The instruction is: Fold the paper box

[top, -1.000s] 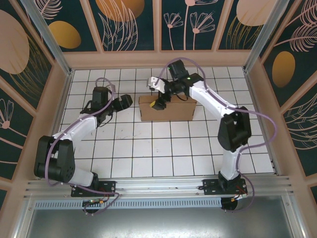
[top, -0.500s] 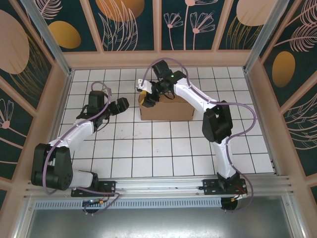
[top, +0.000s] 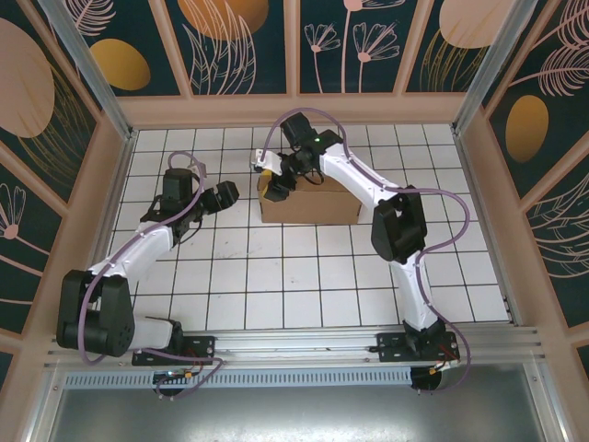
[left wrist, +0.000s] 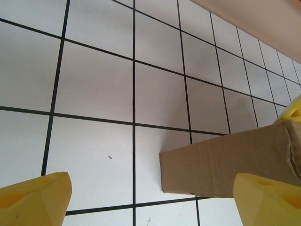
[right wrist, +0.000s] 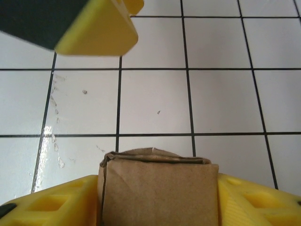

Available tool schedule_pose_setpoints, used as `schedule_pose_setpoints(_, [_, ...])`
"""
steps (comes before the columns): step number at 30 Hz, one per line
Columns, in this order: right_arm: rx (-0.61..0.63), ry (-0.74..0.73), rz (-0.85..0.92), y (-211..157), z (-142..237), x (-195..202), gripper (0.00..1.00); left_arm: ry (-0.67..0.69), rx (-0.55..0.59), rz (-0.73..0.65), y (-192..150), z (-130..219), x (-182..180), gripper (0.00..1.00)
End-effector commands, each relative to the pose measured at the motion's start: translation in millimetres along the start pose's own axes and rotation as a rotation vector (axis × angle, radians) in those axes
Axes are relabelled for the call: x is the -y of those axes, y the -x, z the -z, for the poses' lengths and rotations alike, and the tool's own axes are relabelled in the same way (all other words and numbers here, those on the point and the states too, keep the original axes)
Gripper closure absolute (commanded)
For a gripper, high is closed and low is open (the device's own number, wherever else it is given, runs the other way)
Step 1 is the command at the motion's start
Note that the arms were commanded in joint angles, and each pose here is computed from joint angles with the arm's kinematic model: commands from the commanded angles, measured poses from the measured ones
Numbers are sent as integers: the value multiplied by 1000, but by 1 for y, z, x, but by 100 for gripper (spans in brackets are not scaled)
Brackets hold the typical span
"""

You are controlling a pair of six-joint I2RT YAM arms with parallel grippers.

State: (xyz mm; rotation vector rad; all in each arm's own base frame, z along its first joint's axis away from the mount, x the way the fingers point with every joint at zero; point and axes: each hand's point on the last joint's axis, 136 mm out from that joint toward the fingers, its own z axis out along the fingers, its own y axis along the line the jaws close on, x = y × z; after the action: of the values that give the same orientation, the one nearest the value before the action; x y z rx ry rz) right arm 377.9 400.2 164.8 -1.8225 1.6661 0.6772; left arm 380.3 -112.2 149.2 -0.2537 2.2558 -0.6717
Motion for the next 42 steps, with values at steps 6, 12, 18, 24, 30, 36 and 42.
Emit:
schedule_pose_setpoints(6, [12, 3, 24, 10, 7, -2, 62, 12, 8, -16, 1, 7, -2, 12])
schedule_pose_setpoints(12, [-10, -68, 27, 9, 20, 4, 62, 19, 20, -17, 5, 6, -3, 12])
schedule_pose_setpoints(18, [-147, -365, 27, -11, 45, 41, 62, 19, 20, -13, 6, 3, -3, 12])
schedule_pose_setpoints(24, [-214, -744, 77, -20, 87, 86, 61, 5, 17, 2, 5, -2, -3, 12])
schedule_pose_setpoints(30, [-280, -1034, 103, -45, 107, 113, 64, 4, 19, -3, 6, -3, -3, 12])
schedule_pose_setpoints(36, [-401, -1103, 104, -90, 86, 112, 63, 24, 19, -17, 3, -1, -7, 12])
schedule_pose_setpoints(42, [-397, -1155, 98, -110, 69, 101, 58, 17, 19, -16, 3, 0, -6, 12])
